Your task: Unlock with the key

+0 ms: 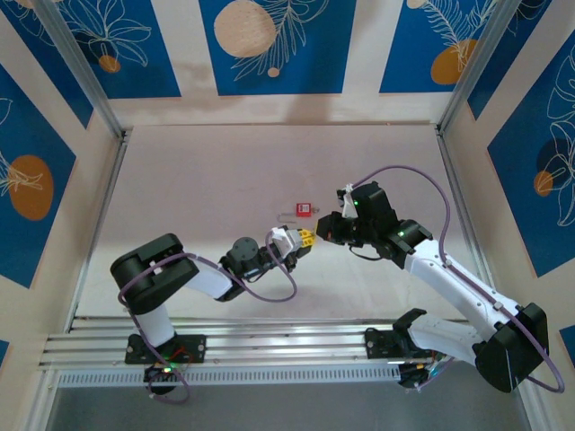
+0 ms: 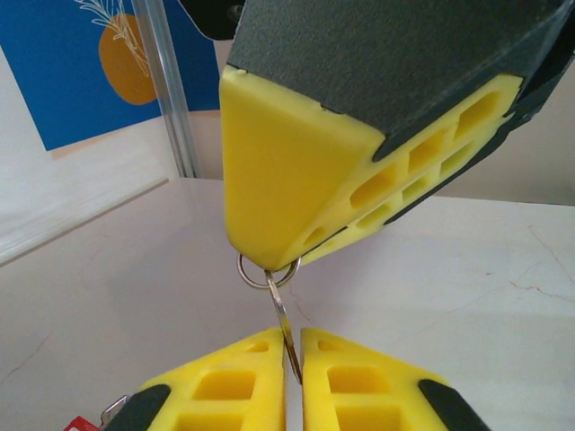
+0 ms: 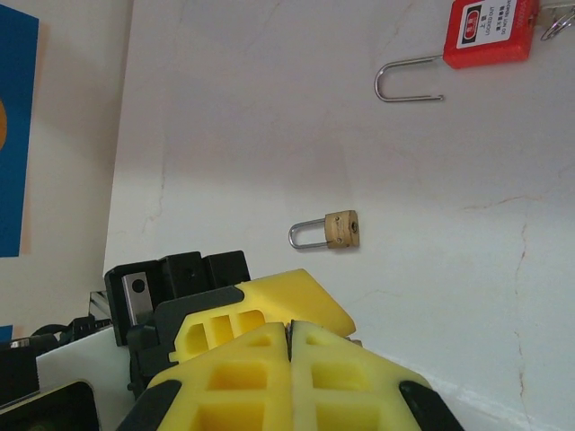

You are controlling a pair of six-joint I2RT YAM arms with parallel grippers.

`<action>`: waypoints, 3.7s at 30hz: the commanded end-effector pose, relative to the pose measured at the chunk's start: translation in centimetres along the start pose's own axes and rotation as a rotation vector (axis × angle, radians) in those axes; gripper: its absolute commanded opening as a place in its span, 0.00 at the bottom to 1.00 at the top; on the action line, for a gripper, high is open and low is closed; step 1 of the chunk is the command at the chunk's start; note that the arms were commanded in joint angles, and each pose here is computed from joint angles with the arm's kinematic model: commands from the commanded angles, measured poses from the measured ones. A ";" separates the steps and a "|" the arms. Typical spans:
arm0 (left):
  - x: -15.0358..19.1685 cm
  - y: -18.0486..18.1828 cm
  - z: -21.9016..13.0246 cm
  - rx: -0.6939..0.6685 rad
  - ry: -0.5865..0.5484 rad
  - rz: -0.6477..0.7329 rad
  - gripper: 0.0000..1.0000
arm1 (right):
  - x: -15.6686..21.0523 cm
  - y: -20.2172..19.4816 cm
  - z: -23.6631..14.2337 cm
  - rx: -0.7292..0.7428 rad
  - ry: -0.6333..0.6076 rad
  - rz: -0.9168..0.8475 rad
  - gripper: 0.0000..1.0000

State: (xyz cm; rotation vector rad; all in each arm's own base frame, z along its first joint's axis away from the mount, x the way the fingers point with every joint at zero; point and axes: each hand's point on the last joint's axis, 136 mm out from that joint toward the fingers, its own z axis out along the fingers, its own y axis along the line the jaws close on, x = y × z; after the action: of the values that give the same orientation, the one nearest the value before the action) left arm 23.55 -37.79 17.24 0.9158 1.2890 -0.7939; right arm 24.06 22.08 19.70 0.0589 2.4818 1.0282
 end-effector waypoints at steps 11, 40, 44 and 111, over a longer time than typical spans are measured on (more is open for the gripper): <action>-0.7 -0.7 -0.3 0.025 -0.031 0.001 0.09 | 0.0 0.7 -0.6 -0.046 -0.004 0.007 0.00; 0.3 -1.0 -0.3 0.039 -0.009 -0.010 0.03 | 0.0 0.8 -0.6 -0.055 0.000 0.015 0.00; 0.2 -0.8 -0.4 0.026 -0.009 -0.004 0.00 | 0.1 0.5 -0.5 -0.052 0.001 0.018 0.00; -3.4 5.6 -1.6 -0.314 0.410 1.500 0.00 | -4.7 -1.1 -0.1 -0.548 0.004 0.076 0.61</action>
State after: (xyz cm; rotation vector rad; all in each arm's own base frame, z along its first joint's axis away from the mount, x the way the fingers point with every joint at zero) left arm 26.97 -33.84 20.09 1.4992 0.7298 0.6595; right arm 28.85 19.20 19.47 0.0878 2.1943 1.6097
